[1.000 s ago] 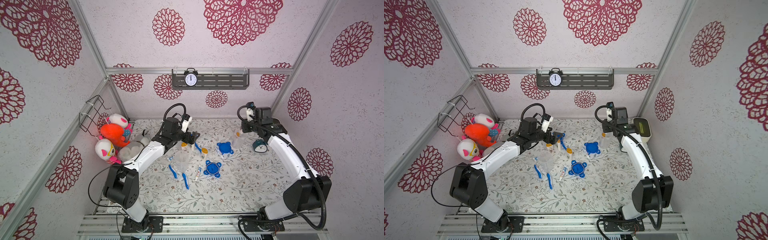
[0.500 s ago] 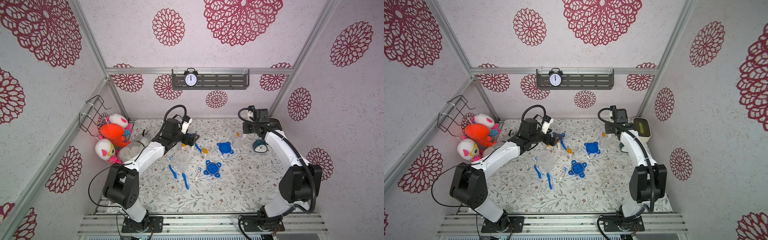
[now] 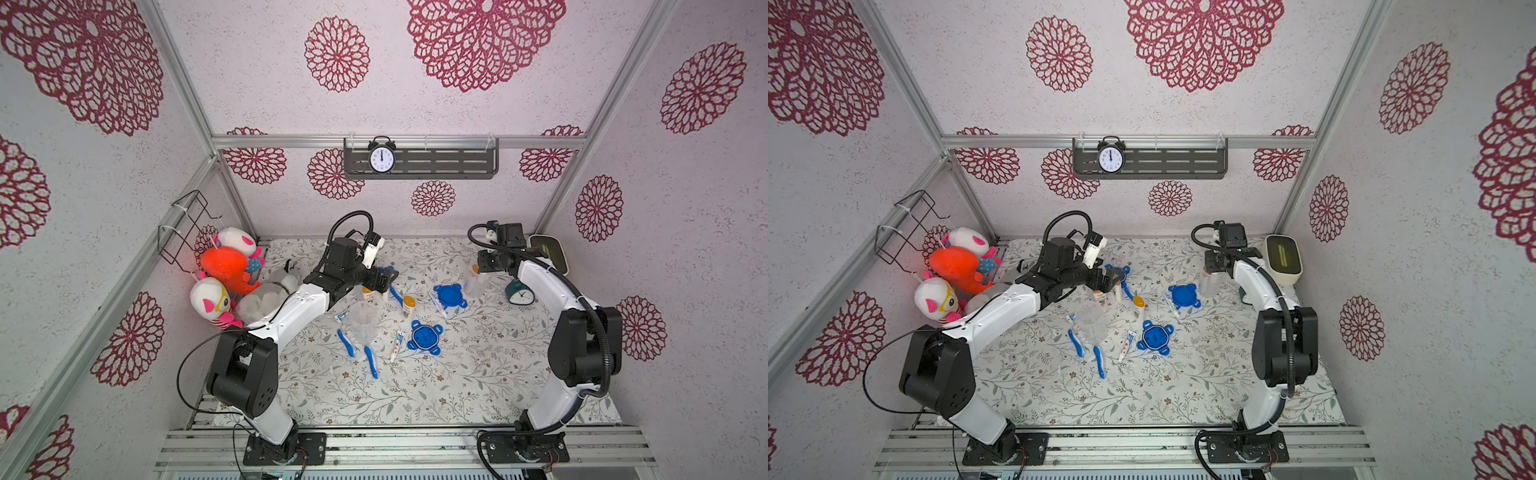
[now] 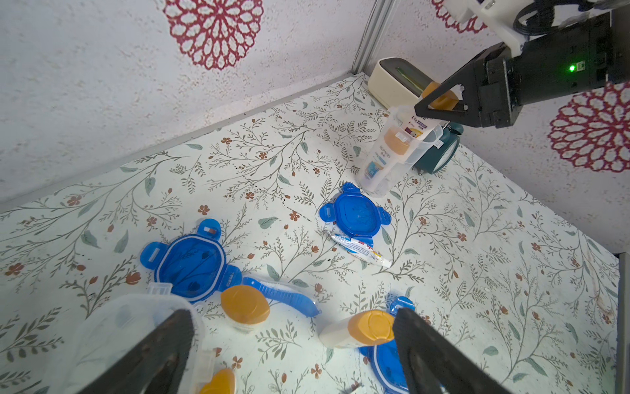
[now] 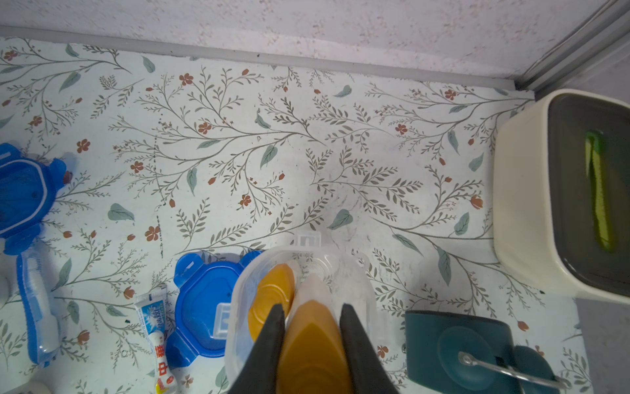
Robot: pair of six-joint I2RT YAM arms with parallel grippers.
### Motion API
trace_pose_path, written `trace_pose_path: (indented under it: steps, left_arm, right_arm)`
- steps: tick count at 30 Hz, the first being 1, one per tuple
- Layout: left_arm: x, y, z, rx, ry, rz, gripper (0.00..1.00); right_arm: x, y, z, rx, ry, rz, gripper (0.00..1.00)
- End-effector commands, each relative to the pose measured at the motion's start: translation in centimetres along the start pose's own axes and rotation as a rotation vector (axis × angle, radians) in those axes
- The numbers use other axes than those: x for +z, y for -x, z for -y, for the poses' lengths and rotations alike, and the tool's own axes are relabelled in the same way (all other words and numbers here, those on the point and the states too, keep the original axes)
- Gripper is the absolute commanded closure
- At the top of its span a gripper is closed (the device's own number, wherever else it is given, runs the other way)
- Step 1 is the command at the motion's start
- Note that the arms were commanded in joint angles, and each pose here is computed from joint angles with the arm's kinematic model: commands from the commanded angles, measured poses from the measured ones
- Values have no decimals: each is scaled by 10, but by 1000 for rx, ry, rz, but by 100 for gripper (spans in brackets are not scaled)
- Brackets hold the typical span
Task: Pack away toiletry kits
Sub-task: Place the toiletry item into the container.
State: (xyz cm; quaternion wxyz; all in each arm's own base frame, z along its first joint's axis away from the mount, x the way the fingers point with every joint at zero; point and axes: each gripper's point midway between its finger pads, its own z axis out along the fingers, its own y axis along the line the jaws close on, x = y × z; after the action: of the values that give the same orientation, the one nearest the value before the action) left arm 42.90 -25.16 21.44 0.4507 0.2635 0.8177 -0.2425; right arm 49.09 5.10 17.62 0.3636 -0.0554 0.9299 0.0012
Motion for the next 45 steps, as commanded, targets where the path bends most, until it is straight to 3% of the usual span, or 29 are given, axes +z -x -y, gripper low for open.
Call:
trace_pose_path:
  steps: [1,12,25,33,37,45]
  left_arm:
    - [-5,-2,-1,28,14,1,4]
    - [-7,-7,-3,36,25,-1,4]
    - [-10,-12,-4,38,36,4,3]
    - [-11,-13,-5,37,44,6,3]
    - [-12,-14,-6,39,48,9,3]
    - [-14,-13,-8,42,54,15,3]
  right_arm:
    - [-2,12,1,-6,28,54,80]
    - [7,-14,-6,-150,237,5,81]
    - [16,-42,-15,-433,333,-98,83]
    - [18,-36,-10,-464,329,-90,83]
    - [17,-28,-11,-444,330,-58,78]
    - [17,-20,-14,-401,355,-35,56]
